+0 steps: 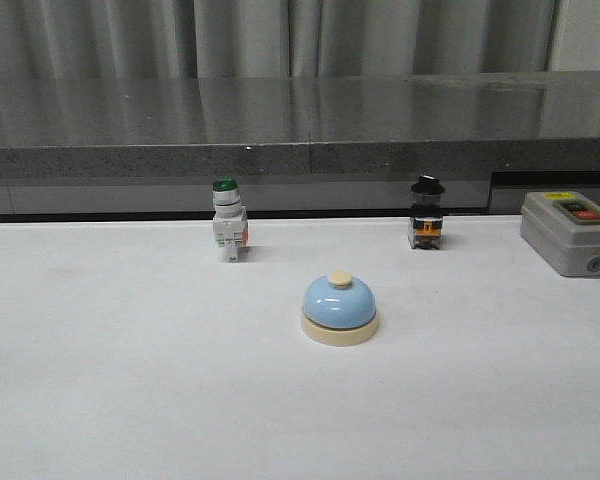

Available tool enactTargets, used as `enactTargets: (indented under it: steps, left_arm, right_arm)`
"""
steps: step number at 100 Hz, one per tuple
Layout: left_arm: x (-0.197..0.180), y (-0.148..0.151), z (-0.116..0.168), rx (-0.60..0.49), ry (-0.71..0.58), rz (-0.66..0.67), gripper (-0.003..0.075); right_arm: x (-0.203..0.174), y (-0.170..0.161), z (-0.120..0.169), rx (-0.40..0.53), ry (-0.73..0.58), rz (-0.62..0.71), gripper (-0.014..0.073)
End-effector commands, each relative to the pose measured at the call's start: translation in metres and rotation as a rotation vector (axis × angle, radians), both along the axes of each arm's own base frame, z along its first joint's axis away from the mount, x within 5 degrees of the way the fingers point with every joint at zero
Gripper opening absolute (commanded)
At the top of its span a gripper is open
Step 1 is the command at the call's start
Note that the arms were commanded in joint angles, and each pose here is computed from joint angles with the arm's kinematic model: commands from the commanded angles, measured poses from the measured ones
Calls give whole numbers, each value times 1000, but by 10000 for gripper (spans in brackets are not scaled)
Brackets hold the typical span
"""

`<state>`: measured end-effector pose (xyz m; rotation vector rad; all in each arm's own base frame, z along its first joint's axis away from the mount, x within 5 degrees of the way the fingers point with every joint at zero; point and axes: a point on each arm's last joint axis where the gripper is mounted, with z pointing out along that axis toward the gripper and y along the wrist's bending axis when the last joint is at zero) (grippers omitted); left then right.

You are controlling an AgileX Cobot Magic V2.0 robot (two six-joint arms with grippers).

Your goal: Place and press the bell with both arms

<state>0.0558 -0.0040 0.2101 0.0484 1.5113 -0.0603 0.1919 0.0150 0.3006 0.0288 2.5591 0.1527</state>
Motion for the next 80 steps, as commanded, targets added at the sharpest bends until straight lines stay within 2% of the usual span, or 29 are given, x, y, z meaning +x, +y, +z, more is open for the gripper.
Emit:
enactTargets:
  steps: [1,54,80]
  left_arm:
    - [-1,1,-5,-17,-68,9,-20]
    - [-1,1,-5,-17,-68,9,-20]
    - [-1,1,-5,-17,-68,9,-20]
  right_arm:
    - [-16,-2,17,8,-143,-10,-59]
    - [-122,-6,31,27,-615,-23,-59]
    - [-153,-9,10,26,-831,-37,-59]
